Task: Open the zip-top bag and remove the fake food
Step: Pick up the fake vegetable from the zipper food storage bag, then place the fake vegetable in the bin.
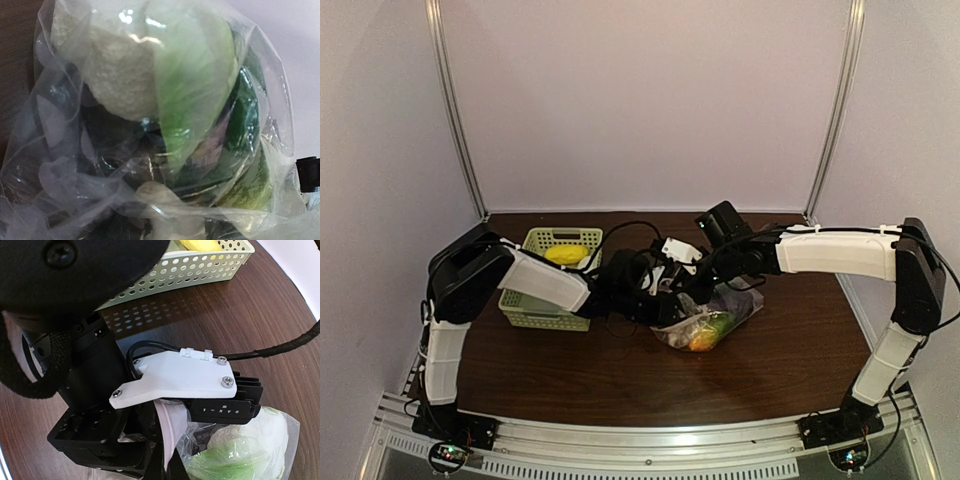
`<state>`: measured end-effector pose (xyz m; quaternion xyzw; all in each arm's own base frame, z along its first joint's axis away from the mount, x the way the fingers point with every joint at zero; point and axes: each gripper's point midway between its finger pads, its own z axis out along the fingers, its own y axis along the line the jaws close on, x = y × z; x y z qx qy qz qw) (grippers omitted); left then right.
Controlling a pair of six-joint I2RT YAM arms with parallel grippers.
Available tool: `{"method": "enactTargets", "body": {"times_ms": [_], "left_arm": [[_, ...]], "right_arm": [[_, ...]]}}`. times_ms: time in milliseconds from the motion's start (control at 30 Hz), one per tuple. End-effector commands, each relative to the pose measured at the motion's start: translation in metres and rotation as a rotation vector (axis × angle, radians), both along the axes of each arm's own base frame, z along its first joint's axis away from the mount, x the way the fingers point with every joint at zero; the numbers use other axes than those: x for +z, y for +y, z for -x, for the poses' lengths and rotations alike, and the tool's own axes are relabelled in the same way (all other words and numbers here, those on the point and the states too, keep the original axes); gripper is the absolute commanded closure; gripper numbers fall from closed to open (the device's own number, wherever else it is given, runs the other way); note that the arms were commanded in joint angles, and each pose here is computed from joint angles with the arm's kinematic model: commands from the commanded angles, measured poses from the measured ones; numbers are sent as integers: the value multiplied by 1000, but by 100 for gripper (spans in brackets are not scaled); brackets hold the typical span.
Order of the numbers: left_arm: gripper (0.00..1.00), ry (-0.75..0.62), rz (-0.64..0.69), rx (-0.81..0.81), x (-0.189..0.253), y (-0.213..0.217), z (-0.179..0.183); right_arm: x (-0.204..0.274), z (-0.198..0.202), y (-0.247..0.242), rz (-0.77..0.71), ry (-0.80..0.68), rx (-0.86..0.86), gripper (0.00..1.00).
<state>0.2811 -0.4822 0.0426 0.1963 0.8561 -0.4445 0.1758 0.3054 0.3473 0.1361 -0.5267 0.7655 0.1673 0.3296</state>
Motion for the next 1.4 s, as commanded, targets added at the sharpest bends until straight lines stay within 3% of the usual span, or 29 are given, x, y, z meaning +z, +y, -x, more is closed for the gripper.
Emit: {"method": "enactTargets", "body": {"times_ms": [0,167,400,567,700,867,1133,1367], "left_arm": [[45,-12,-31,-63,-4,6,27],[46,-95,-4,-98,10,11,32],[44,-62,-56,-118,-14,9,32],[50,-36,-85,-94,-29,6,27],[71,-14,-134,-90,-46,3,21],[100,-88,-95,-78,-19,4,17],[100,-262,41,-32,65,10,9],[100,-288,31,-30,82,20,12]], "right_arm": [[8,-1,3,-12,-18,3,100],[9,0,4,-15,-15,6,100],[6,0,4,-13,-6,9,100],[3,0,5,-7,-1,8,100],[0,-1,5,0,5,9,100],[1,-2,3,3,-5,3,100],[-3,-2,3,11,1,6,100],[0,-2,3,11,-8,3,100]]}}
